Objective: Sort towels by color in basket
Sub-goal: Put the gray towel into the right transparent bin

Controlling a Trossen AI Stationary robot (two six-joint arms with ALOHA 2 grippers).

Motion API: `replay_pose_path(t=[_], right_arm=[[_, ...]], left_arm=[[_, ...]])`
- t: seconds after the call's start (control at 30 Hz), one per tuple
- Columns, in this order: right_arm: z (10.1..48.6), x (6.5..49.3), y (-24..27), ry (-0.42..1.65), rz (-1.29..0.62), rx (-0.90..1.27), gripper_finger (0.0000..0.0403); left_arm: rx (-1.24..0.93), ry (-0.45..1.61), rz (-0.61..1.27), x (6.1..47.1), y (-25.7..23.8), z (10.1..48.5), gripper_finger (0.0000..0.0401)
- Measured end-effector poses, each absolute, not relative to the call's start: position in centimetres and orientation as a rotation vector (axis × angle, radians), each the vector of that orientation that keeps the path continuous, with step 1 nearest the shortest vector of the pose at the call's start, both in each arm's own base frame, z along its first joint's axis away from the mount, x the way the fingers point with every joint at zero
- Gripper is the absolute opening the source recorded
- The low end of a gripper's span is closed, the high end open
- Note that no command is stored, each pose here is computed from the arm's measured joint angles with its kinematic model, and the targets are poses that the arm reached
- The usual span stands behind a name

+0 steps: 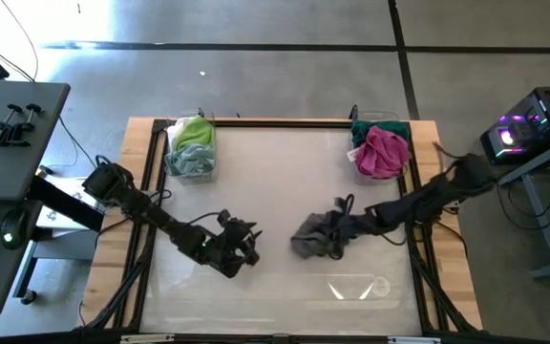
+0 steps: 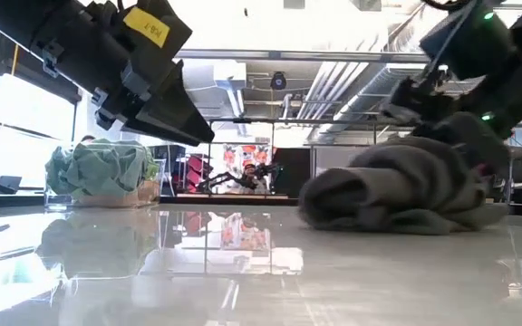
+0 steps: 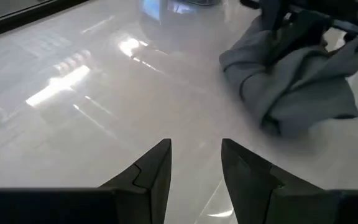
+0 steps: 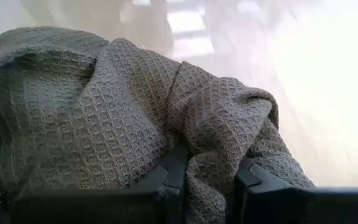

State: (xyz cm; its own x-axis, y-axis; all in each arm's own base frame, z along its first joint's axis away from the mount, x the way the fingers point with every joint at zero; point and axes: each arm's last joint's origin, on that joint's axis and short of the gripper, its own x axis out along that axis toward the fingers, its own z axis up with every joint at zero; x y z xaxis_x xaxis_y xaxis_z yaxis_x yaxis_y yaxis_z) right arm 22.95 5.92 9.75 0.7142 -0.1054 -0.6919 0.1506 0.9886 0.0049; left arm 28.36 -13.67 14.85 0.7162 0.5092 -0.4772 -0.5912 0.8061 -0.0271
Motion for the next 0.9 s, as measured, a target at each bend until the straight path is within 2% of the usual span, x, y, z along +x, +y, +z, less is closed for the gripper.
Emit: replay_pose_path(t=[0.33, 0.57, 0.73, 0.9], right_arm=[[12.8, 18.4, 6.8, 0.931, -0.150, 0.089, 0.0044], [13.5, 16.2, 6.6, 1.101, -0.066, 0.205, 0.0044], [13.6, 16.5, 7.5, 0.971, 0.073, 0.157, 0.0044], [15.5, 17.5, 7.8, 0.685, -0.009, 0.113, 0.0044]], left_arm=[[-0.223, 0.457, 0.634, 29.2, -12.4, 15.0, 0.0126], [-0.239, 0.514, 0.518, 30.6, -11.1, 15.3, 0.0126], [-0.197, 0.489, 0.496, 31.5, -10.0, 15.7, 0.0126], [-0.175, 0.475, 0.493, 31.8, -9.6, 15.9, 0.0126]])
